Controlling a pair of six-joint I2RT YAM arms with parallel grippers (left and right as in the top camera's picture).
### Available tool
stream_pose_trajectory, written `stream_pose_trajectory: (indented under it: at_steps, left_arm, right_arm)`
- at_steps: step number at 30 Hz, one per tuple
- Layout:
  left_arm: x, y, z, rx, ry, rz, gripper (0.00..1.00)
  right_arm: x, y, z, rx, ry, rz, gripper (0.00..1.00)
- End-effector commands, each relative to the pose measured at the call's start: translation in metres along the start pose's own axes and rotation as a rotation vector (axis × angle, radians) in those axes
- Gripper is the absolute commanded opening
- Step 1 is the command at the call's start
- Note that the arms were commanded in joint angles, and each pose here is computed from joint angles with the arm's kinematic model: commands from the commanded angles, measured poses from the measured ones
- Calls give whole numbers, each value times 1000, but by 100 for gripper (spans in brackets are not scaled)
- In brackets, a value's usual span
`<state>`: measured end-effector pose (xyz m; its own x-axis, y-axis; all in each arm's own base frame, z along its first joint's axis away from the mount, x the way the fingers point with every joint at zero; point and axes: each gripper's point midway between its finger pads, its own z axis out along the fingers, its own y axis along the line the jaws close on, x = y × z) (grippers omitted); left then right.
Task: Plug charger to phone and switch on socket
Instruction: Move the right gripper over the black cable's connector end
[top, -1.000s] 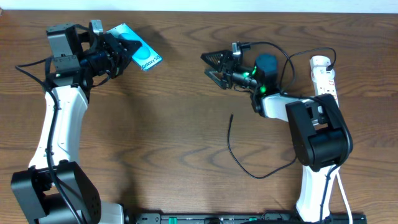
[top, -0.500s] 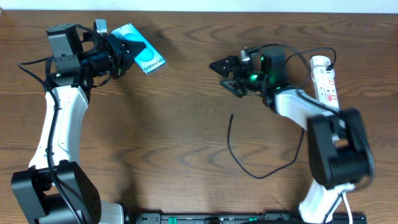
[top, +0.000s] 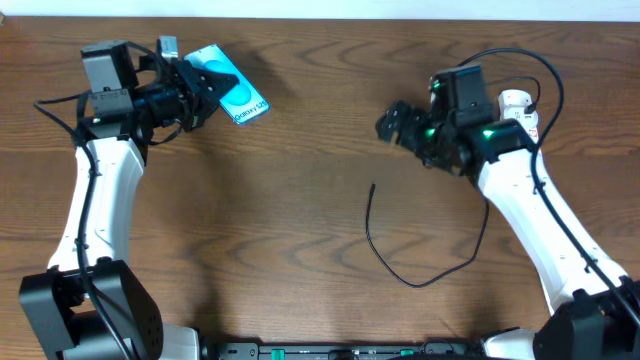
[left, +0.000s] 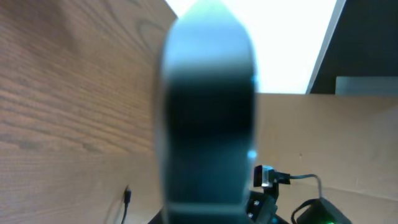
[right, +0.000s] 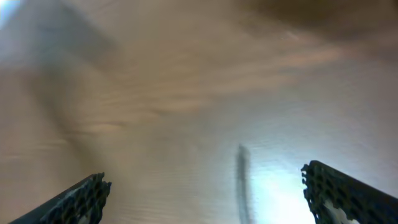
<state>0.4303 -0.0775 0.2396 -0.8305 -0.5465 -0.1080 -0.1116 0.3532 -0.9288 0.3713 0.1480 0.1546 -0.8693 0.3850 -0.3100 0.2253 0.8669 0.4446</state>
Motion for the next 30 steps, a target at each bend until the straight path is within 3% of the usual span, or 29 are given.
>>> stream_pose_trajectory:
  at_steps: [1, 5, 16, 30]
  left_arm:
    - [10, -5, 5, 13, 36, 71, 7]
    - [18, -6, 11, 11, 62, 84, 7]
    - [33, 1, 19, -13, 112, 78, 7]
    - [35, 3, 19, -19, 120, 88, 7]
  right_arm:
    - [4, -20, 0, 192, -57, -80, 98]
    - [24, -26, -2, 295, -48, -100, 87]
    - [61, -29, 5, 403, -24, -55, 89]
    - [98, -36, 75, 441, 147, -4, 82]
